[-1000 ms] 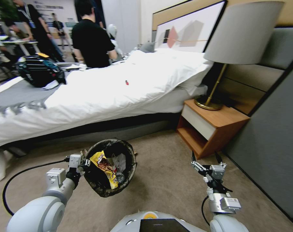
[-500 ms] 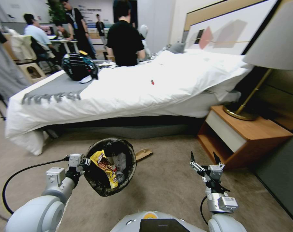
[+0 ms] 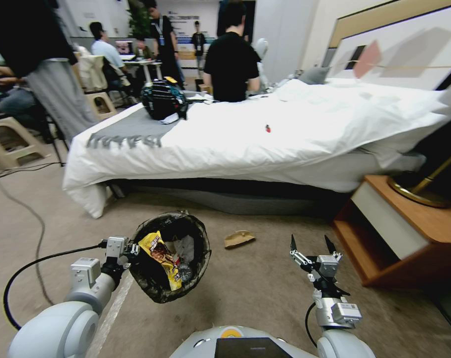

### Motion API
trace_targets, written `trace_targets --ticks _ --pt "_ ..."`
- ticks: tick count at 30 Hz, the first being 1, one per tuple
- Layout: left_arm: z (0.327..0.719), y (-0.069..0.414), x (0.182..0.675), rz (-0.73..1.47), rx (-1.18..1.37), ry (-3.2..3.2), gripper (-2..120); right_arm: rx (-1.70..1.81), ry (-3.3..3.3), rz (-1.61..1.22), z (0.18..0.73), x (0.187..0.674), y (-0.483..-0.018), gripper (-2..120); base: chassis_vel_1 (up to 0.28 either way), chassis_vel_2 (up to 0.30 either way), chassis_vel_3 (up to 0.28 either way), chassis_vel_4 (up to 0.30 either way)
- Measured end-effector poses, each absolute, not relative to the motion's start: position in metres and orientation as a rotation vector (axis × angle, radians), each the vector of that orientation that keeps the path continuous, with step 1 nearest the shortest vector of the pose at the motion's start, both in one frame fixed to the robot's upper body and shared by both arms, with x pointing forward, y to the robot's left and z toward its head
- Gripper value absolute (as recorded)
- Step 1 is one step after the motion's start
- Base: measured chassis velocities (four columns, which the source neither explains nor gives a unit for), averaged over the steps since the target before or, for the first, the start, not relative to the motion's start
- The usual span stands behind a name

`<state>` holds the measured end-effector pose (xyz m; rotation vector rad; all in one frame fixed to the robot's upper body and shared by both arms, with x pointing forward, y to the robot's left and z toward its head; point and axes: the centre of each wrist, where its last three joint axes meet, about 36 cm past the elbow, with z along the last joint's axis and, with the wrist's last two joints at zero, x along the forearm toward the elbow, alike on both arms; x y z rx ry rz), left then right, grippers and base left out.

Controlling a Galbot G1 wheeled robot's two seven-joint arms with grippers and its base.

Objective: Pick up the trash bin, then pick up the garbage from the floor and place it into the trash bin.

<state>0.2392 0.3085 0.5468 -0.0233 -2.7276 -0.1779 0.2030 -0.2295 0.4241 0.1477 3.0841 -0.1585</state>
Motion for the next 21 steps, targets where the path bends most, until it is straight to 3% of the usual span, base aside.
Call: trace_targets --ticks 21 --pt "0.545 0.309 0.237 -0.193 -0.014 -2.743 1 0.202 3.175 -0.117 0.427 0.218 -0.227 100 0.012 0.011 0.012 0.010"
